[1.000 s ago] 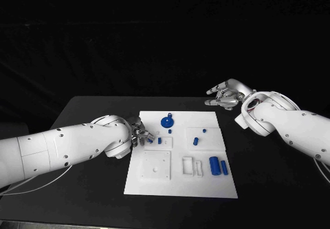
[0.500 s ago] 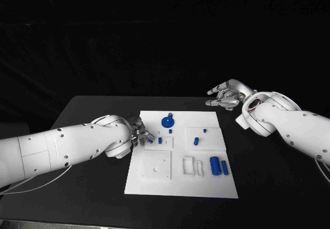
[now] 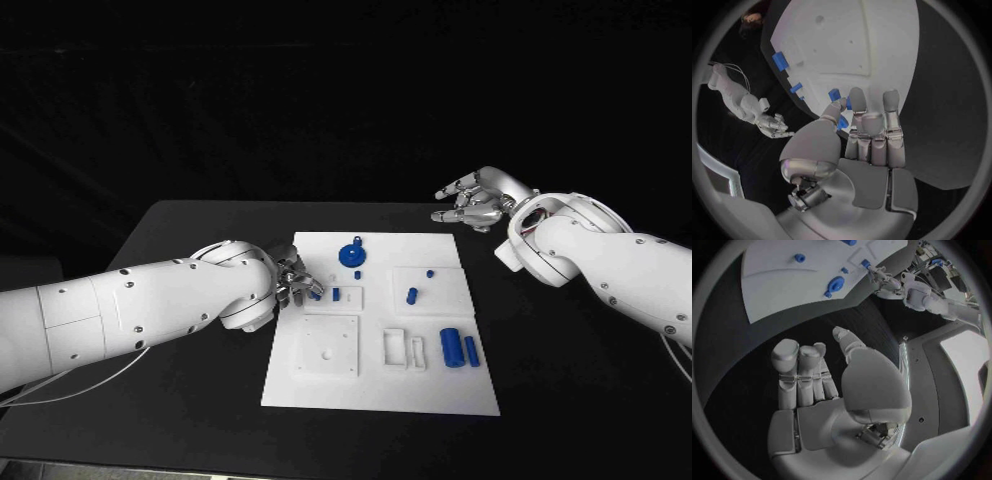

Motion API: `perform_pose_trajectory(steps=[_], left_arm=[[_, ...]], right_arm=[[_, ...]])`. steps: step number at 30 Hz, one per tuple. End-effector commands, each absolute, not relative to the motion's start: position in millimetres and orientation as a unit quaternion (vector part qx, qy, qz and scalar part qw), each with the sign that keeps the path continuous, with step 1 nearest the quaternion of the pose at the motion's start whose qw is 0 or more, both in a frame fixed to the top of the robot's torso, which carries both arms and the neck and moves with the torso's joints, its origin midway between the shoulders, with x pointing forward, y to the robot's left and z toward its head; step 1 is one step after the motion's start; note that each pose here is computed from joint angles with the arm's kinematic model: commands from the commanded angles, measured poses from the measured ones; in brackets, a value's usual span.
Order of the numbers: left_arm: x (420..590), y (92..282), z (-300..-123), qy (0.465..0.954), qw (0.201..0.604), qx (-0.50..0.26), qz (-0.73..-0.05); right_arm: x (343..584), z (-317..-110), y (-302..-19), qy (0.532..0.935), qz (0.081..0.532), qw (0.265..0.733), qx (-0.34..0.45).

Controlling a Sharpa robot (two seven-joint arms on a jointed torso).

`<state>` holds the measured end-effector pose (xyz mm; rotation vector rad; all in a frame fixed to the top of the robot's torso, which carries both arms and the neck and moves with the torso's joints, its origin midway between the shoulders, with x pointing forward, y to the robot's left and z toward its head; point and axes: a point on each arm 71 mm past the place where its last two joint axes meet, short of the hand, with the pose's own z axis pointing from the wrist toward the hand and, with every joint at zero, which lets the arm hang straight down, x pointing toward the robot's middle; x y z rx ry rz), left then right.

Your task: Assemble the parts on the task board

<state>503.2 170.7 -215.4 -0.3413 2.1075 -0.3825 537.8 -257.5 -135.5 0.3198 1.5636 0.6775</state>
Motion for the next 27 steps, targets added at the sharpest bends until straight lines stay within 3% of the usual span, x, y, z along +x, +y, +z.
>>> perform_pose_trajectory(steps=[1, 27], left_arm=[[499.9, 170.8, -221.0, 0.869, 0.454, -0.13, -0.146], [500.8, 175.1, -221.3, 0.868, 0.46, -0.127, -0.137]], right_arm=[[537.5, -136.1, -256.3, 0.691, 0.3, 0.644, 0.136], [537.6, -136.7, -255.6, 0.691, 0.301, 0.643, 0.136]])
